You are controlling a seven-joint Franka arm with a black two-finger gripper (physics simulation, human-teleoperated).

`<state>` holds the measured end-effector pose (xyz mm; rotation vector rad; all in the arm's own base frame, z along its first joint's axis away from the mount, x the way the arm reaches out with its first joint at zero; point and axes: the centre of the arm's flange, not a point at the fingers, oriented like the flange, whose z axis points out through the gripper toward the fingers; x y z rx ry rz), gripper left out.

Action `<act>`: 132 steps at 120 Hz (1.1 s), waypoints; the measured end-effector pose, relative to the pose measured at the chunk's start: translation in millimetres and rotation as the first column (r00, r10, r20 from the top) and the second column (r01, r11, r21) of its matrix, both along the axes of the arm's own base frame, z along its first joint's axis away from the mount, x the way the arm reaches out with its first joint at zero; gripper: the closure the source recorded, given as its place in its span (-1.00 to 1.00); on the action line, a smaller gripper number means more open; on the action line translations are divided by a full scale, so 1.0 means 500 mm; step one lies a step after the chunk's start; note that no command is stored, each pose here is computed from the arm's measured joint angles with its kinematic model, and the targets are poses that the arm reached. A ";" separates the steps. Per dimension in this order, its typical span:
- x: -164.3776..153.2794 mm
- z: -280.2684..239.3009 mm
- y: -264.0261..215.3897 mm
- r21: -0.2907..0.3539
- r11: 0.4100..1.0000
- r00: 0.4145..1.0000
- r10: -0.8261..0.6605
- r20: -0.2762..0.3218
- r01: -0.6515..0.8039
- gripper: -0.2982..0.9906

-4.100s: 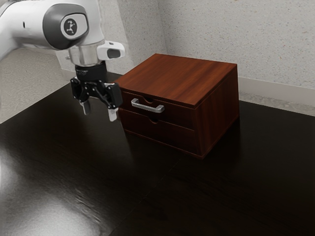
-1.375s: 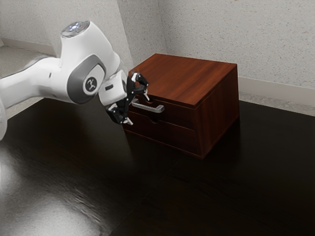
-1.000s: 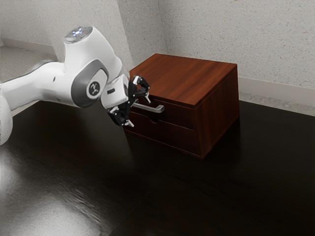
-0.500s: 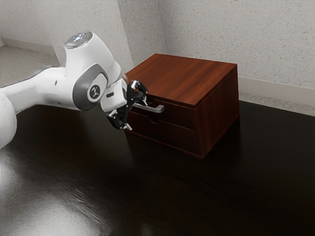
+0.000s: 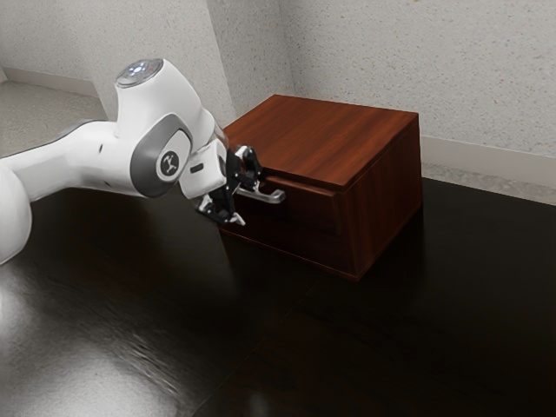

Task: Pull the drawer handle with one arm to open the drawer

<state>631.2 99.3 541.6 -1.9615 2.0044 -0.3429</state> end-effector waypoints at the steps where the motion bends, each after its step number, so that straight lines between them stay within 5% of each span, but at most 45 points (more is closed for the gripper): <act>1: -0.001 0.000 -0.001 0.000 1.000 1.000 0.000 0.000 0.000 0.02; 20: -0.019 -0.010 -0.002 -0.004 1.000 1.000 0.000 -0.004 0.000 -0.01; 36: -0.038 0.005 -0.004 -0.005 1.000 1.000 0.002 0.006 -0.002 0.19; 132: -0.180 0.024 -0.019 -0.029 0.999 0.999 0.018 0.041 -0.017 0.25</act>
